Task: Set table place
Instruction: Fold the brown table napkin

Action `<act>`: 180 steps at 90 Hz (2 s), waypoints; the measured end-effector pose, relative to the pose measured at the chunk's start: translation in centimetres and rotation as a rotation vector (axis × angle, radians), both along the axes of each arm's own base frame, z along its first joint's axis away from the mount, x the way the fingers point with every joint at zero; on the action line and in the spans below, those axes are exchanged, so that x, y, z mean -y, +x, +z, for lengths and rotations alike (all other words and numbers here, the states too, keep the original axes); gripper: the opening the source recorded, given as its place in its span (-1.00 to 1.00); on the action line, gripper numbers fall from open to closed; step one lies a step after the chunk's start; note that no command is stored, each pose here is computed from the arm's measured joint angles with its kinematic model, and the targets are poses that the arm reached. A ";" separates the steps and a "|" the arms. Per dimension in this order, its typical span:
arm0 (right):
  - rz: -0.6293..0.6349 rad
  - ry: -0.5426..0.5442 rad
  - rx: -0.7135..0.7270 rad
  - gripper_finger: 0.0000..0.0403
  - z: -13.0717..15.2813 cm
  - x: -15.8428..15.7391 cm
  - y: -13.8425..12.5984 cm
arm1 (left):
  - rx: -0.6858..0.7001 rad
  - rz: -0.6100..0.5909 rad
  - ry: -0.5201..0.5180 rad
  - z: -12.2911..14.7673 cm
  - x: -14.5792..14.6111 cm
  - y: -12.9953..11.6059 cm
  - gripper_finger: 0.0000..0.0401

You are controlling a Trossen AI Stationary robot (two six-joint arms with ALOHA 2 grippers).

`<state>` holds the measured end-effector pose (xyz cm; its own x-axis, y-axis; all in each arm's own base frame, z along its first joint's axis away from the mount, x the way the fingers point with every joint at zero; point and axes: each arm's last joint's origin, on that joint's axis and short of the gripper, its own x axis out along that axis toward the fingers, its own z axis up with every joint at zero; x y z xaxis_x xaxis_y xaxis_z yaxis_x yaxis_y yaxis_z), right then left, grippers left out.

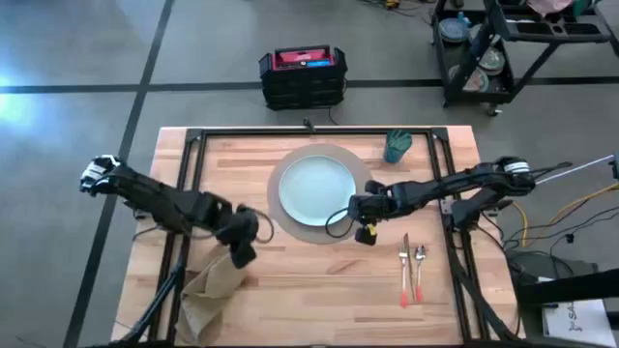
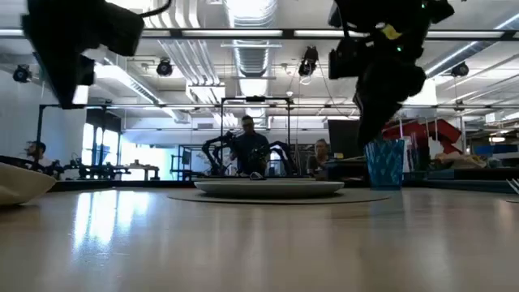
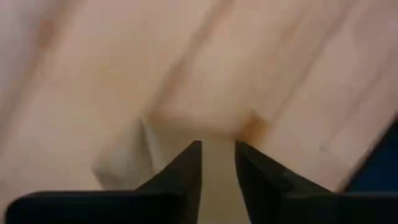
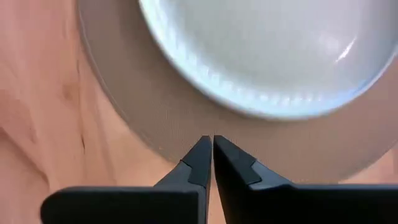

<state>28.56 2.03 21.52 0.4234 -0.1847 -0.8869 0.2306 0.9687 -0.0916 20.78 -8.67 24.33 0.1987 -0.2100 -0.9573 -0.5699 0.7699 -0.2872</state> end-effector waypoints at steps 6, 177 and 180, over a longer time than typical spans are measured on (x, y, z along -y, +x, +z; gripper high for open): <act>0.014 -0.024 0.015 -0.84 0.5 -0.3 0.2 | -0.049 0.038 -0.013 -0.5 1.1 -0.2 -0.26; 0.101 -0.035 0.082 -0.92 0.1 -0.4 0.8 | 0.029 0.107 -0.084 -2.1 3.2 1.1 -1.00; 0.158 0.006 0.125 -0.90 0.3 -0.6 1.2 | 0.059 0.084 -0.074 -1.6 2.8 1.6 -1.00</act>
